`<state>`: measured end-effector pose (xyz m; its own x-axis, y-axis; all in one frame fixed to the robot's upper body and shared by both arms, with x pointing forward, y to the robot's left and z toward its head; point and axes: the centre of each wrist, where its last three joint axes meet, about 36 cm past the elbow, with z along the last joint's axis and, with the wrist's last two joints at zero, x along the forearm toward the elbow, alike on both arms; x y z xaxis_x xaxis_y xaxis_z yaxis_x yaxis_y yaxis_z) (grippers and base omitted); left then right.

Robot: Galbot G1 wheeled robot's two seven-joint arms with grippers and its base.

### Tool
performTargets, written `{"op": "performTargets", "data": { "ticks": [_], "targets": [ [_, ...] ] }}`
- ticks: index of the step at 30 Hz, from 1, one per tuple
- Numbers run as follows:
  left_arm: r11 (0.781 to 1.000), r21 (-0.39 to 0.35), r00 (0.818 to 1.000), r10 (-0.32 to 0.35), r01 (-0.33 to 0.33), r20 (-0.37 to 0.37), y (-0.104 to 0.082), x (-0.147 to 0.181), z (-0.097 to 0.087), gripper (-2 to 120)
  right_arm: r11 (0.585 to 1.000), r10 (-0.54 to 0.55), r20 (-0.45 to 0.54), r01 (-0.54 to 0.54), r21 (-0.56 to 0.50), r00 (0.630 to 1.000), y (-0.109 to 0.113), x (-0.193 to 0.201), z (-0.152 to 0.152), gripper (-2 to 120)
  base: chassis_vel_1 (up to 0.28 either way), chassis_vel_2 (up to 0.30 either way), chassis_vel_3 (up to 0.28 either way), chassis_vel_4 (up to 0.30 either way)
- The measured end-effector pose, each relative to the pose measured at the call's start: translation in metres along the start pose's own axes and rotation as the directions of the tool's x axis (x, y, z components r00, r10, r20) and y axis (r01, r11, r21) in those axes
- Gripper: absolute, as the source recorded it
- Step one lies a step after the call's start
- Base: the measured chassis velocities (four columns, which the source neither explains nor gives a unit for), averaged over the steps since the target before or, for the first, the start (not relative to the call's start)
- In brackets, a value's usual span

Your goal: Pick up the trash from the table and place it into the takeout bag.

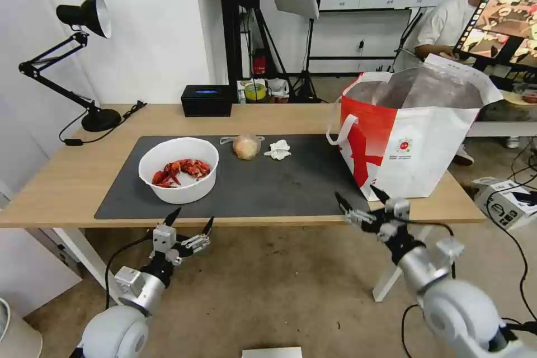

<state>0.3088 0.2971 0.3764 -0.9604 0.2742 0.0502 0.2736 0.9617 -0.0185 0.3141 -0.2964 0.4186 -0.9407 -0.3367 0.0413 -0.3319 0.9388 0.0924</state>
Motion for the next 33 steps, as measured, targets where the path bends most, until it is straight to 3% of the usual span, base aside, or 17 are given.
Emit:
{"op": "performTargets", "data": {
  "ticks": [26, 33],
  "targets": [
    [0.999, 0.025, 1.0, -0.023, 0.023, -0.02, -0.002, 0.01, 0.014, 100, 1.0, -0.001, -0.048, 0.0, -0.031, 0.999, 0.006, 0.004, 0.02, 100, 0.0, 0.0, 0.0, 0.0],
    [0.999, 0.031, 1.0, -0.023, 0.023, -0.019, -0.005, 0.009, 0.016, 100, 0.999, -0.039, -0.032, 0.038, -0.023, 0.999, 0.009, -0.021, 0.007, 100, 0.0, 0.0, 0.0, 0.0]
  ]
}}
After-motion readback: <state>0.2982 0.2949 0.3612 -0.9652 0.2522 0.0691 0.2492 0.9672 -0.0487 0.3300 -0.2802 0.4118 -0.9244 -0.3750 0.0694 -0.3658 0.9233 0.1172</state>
